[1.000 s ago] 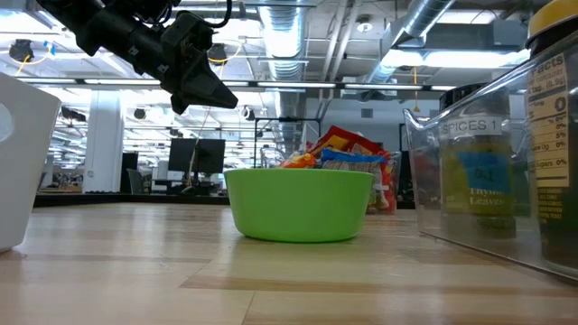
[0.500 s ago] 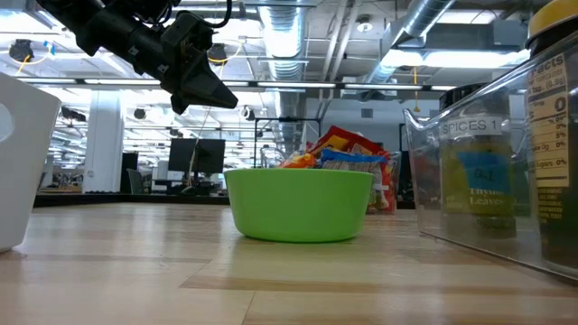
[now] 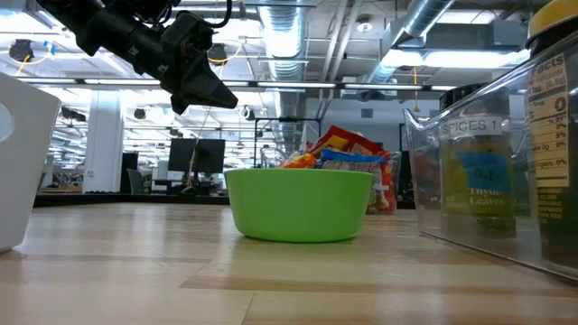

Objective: Pick & Place Food Item
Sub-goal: Put the black spoon into the white bin

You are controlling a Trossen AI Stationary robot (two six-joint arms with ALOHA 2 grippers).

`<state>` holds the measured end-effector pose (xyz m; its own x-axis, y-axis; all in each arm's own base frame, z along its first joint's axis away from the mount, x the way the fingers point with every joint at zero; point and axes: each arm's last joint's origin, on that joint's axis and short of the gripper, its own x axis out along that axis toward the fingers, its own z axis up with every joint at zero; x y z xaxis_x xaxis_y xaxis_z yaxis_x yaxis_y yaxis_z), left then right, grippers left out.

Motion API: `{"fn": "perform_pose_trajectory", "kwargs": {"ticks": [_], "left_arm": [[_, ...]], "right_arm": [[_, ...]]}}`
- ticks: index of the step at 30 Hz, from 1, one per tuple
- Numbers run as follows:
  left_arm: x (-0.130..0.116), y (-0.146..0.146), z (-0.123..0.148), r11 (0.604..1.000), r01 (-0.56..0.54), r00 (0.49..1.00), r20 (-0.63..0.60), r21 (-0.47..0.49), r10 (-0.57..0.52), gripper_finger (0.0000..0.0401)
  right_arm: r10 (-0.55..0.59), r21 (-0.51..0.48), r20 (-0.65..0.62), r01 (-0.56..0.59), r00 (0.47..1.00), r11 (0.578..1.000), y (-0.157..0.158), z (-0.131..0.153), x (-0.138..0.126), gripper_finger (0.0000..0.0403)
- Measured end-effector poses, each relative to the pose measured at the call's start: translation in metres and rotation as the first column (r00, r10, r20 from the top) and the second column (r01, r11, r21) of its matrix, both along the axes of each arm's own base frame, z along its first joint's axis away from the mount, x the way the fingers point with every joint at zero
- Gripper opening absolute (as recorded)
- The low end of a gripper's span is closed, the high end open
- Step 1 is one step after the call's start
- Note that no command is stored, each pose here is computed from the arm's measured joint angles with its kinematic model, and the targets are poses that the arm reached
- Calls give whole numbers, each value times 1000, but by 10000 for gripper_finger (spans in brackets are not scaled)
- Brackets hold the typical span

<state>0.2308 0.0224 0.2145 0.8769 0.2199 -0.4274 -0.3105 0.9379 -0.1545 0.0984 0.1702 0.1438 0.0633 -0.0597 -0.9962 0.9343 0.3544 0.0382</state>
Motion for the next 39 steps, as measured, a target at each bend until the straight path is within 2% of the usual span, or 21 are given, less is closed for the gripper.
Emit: {"fn": "perform_pose_trajectory", "kwargs": {"ticks": [3, 8, 14, 19, 25, 30, 35, 39], "left_arm": [[0, 0, 0, 1000, 0, 1000, 0, 0, 0, 34], [0, 0, 0, 1000, 0, 1000, 0, 0, 0, 34], [0, 0, 0, 1000, 0, 1000, 0, 0, 0, 34], [0, 0, 0, 1000, 0, 1000, 0, 0, 0, 34], [0, 0, 0, 1000, 0, 1000, 0, 0, 0, 34], [0, 0, 0, 1000, 0, 1000, 0, 0, 0, 34], [0, 0, 0, 1000, 0, 1000, 0, 0, 0, 34], [0, 0, 0, 1000, 0, 1000, 0, 0, 0, 34]], "right_arm": [[40, -27, 47, -39, 998, 999, 3, 0, -4, 85], [194, -82, 122, -185, 973, 979, 6, 1, -7, 81], [390, -193, 172, -357, 905, 914, 7, 2, -9, 59], [499, -214, 136, -466, 856, 858, 7, 2, -9, 38], [554, -176, 198, -527, 809, 832, 11, -6, -7, 3], [520, -141, 197, -500, 832, 854, 10, -9, -8, 3], [519, -58, 140, -516, 843, 855, 12, -10, -11, 2], [519, -54, 138, -517, 844, 854, 12, -10, -11, 1]]}}
